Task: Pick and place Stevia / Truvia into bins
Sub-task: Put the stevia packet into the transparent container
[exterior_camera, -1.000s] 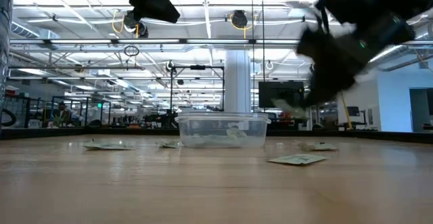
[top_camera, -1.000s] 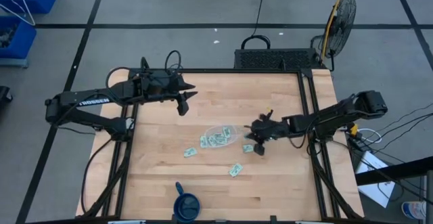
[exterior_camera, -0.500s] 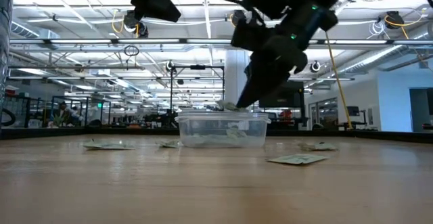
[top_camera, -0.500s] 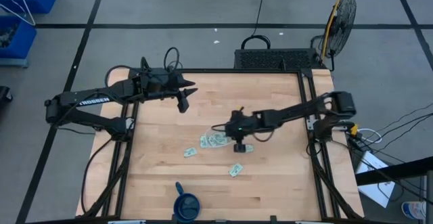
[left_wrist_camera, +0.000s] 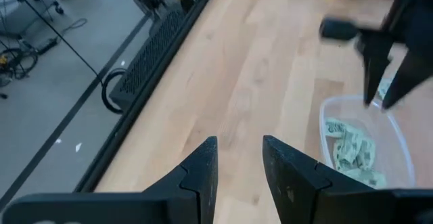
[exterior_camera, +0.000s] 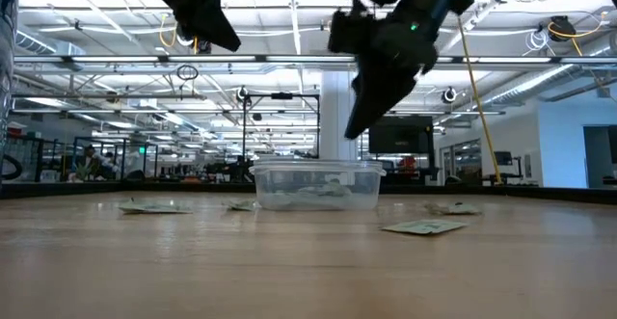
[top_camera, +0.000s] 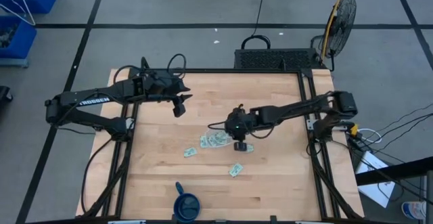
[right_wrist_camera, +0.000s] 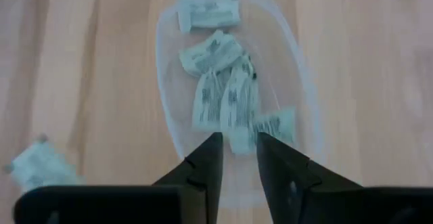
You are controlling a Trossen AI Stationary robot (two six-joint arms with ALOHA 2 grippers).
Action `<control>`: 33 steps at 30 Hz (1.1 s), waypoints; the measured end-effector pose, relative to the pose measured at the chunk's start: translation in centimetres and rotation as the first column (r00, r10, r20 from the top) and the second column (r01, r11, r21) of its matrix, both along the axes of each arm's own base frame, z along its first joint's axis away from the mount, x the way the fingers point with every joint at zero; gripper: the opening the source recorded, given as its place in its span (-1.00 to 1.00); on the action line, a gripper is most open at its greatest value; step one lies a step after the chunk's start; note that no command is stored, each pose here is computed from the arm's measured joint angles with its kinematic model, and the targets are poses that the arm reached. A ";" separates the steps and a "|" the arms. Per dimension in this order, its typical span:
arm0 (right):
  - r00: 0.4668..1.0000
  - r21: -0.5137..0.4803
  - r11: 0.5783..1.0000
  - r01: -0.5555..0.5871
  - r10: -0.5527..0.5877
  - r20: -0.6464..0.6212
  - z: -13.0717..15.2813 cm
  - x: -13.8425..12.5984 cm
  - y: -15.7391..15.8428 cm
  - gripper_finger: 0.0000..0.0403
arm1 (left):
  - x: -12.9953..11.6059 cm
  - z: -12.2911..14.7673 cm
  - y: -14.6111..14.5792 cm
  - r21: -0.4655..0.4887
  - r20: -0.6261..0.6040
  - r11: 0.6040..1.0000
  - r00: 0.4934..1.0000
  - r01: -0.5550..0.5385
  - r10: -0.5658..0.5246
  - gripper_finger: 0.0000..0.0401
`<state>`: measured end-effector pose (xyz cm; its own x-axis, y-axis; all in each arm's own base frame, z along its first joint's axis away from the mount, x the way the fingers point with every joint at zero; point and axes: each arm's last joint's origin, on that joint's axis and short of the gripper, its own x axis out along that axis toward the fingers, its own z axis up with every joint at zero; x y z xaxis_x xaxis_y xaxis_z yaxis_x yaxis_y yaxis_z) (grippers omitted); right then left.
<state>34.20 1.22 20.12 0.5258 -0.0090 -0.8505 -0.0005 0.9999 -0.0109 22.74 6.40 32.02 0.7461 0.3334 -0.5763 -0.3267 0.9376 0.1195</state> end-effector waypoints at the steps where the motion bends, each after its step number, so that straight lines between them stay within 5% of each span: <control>1: 1.000 0.004 1.000 0.002 -0.002 -0.018 0.5 -0.5 0.2 -0.55 | 0.0 0.0 0.0 -0.004 -0.005 1.000 1.000 -0.001 0.001 -0.38; 6: 0.975 -0.016 0.990 -0.140 0.135 -0.179 1.3 -3.4 2.9 -0.53 | 0.0 -0.1 -0.2 -0.005 -0.006 1.000 1.000 0.008 -0.008 -0.38; 14: 0.985 0.044 0.993 -0.110 0.114 -0.130 -2.1 -4.8 5.8 -0.50 | 0.0 0.0 -0.3 -0.005 -0.005 1.000 1.000 0.010 -0.010 -0.38; 27: 0.986 0.052 0.998 -0.024 0.033 -0.164 -7.0 -7.4 3.5 -0.40 | 0.0 -0.1 -0.3 -0.023 0.003 1.000 1.000 -0.004 0.005 -0.38; 33: 0.984 0.046 0.999 -0.025 0.033 -0.174 -7.7 -8.0 3.2 -0.56 | 0.0 -0.1 -0.3 -0.029 0.005 1.000 1.000 -0.008 0.009 -0.38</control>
